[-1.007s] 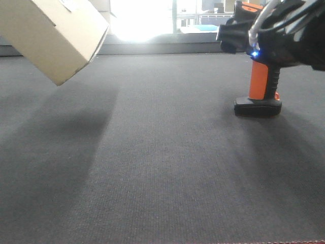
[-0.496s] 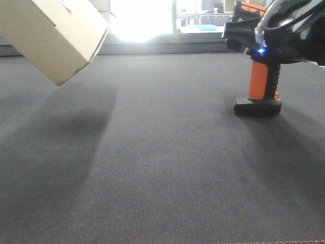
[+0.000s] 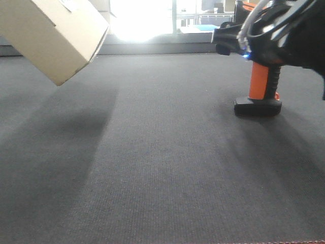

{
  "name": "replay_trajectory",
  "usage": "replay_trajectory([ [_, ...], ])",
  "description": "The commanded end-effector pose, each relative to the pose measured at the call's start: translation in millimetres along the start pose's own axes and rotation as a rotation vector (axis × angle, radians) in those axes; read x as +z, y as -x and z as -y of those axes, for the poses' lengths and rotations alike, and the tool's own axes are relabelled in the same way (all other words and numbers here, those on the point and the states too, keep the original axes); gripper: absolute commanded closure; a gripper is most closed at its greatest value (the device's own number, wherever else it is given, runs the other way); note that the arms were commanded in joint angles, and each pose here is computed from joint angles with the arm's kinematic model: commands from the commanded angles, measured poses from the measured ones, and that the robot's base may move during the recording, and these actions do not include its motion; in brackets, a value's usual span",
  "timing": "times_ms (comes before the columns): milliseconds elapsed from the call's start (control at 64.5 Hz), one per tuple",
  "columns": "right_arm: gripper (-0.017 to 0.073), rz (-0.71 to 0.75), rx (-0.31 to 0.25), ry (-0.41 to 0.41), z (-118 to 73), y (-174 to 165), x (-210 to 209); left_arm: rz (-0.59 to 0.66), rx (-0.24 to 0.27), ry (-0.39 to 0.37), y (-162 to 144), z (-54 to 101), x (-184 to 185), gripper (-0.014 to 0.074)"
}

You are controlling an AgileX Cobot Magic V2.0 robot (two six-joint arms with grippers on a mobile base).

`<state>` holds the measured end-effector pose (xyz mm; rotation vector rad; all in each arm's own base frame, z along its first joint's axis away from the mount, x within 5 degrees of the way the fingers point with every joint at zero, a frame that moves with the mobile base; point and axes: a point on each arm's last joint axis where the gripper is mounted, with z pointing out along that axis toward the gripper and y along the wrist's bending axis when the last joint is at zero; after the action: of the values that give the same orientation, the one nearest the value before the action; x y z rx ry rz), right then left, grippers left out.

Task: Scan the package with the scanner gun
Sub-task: 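Reach the right gripper to the orange scanner gun and grasp its top, then lift the scanner gun off the table with the right gripper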

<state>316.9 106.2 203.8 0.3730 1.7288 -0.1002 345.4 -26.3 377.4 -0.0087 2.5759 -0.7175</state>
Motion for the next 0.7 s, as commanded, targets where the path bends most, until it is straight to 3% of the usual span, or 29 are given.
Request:
replay_trajectory([
  [0, 0.0, 0.038, -0.003, -0.003, -1.2, 5.2, 2.0, 0.023, 0.009, -0.016, 0.4, 5.4, -5.6, 0.0704],
  [434, 0.0029, 0.061, 0.022, -0.057, 4.6, 7.4, 2.5, 0.023, 0.01, -0.014, 0.4, 5.3, -5.6, 0.0704],
  [542, 0.0194, 0.069, 0.022, -0.062, 5.0, 8.2, 2.4, 0.023, 0.01, -0.014, 0.4, 5.3, -5.6, 0.0704],
  [682, 0.0578, 0.069, 0.023, -0.063, 5.1, 8.2, 2.4, 0.023, 0.01, -0.014, 0.4, 5.3, -5.6, 0.0704],
])
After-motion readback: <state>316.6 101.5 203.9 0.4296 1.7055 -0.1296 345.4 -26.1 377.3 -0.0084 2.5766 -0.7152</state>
